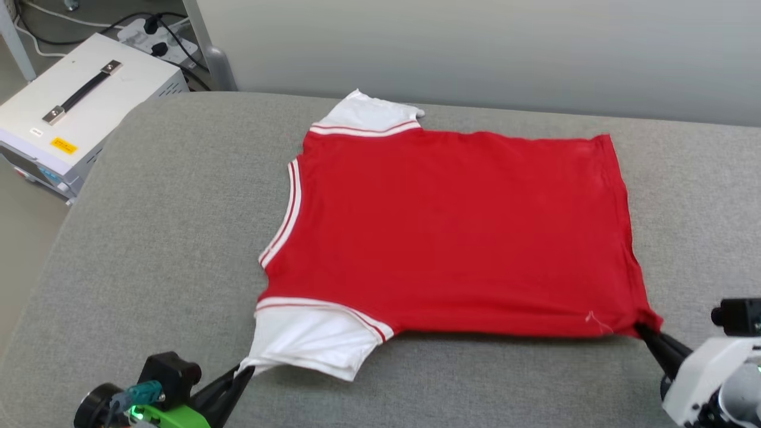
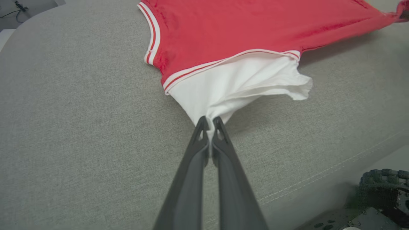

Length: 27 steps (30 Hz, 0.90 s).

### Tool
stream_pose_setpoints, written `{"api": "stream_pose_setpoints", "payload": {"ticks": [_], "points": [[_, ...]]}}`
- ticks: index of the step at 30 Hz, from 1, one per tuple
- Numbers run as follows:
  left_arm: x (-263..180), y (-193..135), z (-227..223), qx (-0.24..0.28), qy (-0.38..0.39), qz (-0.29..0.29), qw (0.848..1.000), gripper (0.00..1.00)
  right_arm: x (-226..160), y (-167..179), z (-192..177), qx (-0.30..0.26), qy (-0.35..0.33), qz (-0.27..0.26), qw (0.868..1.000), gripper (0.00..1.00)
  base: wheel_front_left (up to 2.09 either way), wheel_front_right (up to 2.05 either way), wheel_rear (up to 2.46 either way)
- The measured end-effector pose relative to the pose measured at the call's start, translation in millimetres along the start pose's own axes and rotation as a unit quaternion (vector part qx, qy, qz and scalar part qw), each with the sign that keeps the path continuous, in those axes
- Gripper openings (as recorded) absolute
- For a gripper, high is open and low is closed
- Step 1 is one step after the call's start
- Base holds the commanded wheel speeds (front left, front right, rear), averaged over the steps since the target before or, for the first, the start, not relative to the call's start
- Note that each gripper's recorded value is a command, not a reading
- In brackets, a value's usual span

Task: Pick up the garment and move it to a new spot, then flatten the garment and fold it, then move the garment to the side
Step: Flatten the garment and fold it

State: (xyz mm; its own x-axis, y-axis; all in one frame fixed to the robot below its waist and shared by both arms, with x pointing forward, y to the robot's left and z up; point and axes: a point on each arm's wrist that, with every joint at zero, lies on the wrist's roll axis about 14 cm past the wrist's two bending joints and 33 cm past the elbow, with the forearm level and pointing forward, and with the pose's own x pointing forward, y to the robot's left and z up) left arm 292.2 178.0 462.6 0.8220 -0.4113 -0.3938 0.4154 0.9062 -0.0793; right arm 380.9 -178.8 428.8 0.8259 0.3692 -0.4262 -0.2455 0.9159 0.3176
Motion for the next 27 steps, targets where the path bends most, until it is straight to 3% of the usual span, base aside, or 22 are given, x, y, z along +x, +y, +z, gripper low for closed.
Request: {"api": "stream_pose_setpoints", "payload": {"ticks": [5, 10, 19, 27], "points": [[-10.6, -10.1, -8.4, -0.02, 0.01, -0.001, 1.0, 0.0, -22.3, 4.5, -23.9, 0.004, 0.043, 0.008, 0.999, 0.0, 0.0, 0.0, 0.0], [-14.5, -16.7, -6.8, -0.027, 0.009, -0.005, 1.0, 0.0, -37.4, 12.8, -29.6, 0.024, 0.039, 0.016, 0.999, 0.0, 0.0, 0.0, 0.0], [2.8, -3.6, 27.4, -0.015, -0.044, 0.012, 0.999, 0.0, -38.8, 8.9, 1.9, 0.022, -0.008, 0.007, 1.0, 0.0, 0.0, 0.0, 0.0], [40.4, 19.3, 64.3, -0.013, -0.096, 0.036, 0.995, 0.0, -16.8, 0.2, 24.0, -0.006, -0.01, -0.005, 1.0, 0.0, 0.0, 0.0, 0.0]]}}
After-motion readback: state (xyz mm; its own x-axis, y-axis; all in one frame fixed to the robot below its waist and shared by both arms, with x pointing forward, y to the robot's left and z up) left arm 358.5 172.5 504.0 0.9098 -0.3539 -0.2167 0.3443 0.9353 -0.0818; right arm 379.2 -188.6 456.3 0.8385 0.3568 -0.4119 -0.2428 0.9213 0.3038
